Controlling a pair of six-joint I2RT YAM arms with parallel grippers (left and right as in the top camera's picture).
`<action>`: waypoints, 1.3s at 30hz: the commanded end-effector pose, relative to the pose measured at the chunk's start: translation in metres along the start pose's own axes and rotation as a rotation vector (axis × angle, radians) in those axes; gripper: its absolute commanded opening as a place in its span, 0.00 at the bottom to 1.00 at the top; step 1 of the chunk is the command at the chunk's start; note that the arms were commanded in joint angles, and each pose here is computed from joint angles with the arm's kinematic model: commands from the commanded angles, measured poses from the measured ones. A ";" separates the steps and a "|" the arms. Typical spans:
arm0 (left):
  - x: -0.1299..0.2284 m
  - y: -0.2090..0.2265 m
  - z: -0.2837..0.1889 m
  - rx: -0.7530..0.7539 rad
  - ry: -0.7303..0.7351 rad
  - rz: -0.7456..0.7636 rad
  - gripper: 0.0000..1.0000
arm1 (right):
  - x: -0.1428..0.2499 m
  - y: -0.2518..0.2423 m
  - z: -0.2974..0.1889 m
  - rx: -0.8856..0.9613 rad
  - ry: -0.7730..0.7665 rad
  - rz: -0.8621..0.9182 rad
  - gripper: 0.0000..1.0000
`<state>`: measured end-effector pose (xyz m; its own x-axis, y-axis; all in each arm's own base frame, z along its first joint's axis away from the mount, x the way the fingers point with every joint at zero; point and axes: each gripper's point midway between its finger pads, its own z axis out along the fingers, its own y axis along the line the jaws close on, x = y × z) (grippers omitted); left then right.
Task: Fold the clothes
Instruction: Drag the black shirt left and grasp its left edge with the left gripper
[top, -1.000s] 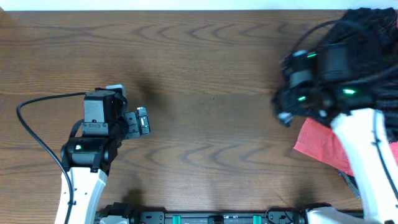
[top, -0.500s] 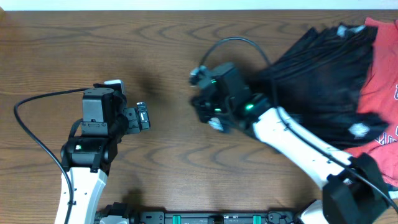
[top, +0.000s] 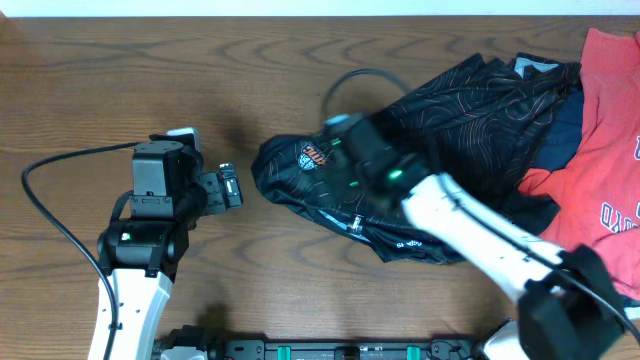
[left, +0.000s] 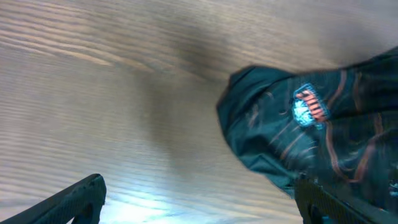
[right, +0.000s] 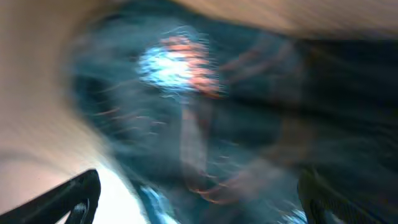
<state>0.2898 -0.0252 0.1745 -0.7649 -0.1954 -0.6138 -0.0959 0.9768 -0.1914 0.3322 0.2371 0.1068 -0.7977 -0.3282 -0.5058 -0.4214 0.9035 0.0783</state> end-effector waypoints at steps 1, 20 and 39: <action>0.000 -0.018 0.000 0.099 0.027 -0.081 0.98 | -0.014 -0.074 -0.044 0.201 -0.075 0.136 0.99; 0.120 -0.071 0.107 0.161 0.626 -0.223 0.98 | 0.097 -0.220 -0.117 0.417 0.208 0.597 0.99; 0.086 -0.112 0.147 0.312 0.480 -0.179 0.06 | 0.098 -0.213 -0.115 0.373 0.217 0.604 0.99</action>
<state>0.3099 -0.1806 0.0190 -0.9755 -0.2018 -0.0876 -0.1254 0.8371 -0.5324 0.2937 -0.0184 0.1344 -0.9357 0.2267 -0.2703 0.2461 0.9684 -0.0397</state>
